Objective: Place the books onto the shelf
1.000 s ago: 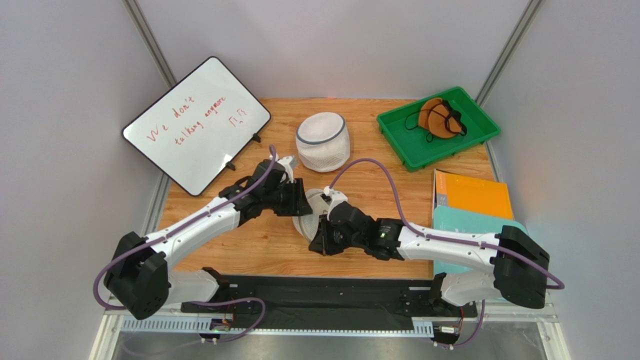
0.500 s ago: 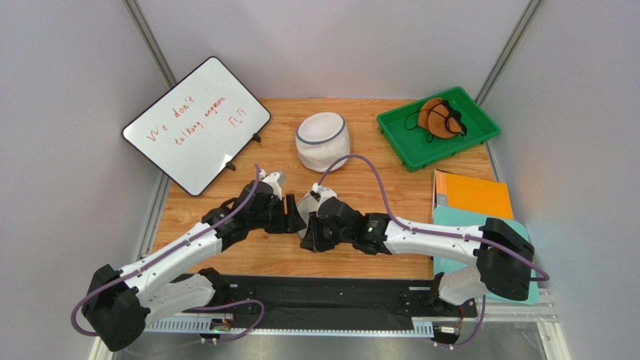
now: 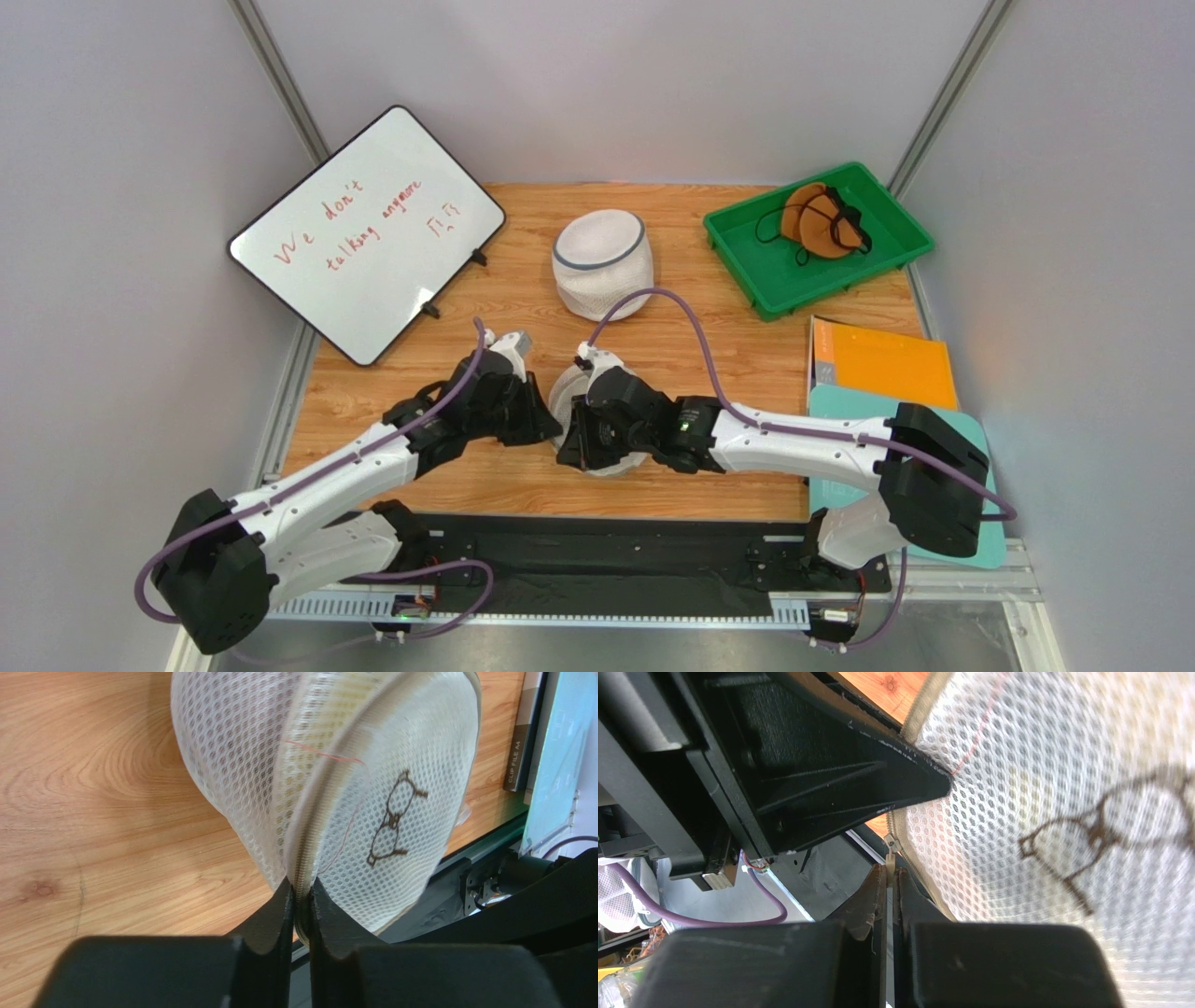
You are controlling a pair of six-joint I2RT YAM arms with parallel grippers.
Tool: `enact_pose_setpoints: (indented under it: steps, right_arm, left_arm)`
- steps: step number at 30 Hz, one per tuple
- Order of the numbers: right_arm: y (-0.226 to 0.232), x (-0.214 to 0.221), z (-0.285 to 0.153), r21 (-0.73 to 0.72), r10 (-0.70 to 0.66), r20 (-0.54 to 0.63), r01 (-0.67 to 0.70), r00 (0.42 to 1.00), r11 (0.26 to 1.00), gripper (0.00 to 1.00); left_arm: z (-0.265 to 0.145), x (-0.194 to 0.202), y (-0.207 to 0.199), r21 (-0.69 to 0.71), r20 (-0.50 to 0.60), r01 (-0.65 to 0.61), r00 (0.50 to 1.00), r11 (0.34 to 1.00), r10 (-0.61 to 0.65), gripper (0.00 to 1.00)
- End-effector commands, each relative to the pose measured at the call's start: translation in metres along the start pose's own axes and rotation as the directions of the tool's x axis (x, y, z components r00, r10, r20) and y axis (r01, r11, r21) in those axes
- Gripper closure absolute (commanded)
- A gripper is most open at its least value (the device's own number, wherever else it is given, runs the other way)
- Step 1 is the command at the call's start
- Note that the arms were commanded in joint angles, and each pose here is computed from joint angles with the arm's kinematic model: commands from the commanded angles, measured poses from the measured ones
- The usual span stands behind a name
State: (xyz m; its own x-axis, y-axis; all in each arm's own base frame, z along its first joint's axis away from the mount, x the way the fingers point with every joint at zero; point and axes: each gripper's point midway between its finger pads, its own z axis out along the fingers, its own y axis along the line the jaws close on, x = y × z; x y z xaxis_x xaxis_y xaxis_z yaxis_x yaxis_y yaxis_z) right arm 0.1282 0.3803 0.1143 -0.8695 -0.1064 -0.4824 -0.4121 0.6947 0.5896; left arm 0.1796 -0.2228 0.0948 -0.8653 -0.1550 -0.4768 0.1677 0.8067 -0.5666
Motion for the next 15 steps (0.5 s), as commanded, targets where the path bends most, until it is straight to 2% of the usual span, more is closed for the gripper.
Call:
enact_pose_setpoints:
  steps: [1, 3, 15]
  right_arm:
    - [0.019, -0.014, -0.005, -0.056, -0.021, 0.042, 0.024, 0.999, 0.998, 1.00]
    - [0.017, -0.013, -0.005, -0.052, -0.021, 0.042, 0.023, 0.999, 0.998, 1.00]
    - [0.002, -0.001, -0.012, -0.030, -0.001, 0.033, 0.002, 0.999, 1.000, 1.00]
  left_arm:
    - [0.002, -0.013, -0.009, 0.016, 0.038, -0.004, 0.999, 1.000, 0.003, 0.95]
    - [0.003, -0.014, -0.010, 0.012, 0.036, -0.008, 0.999, 1.000, 0.008, 1.00]
    - [0.002, -0.036, -0.012, -0.047, 0.080, -0.035, 0.996, 0.998, 0.039, 1.00]
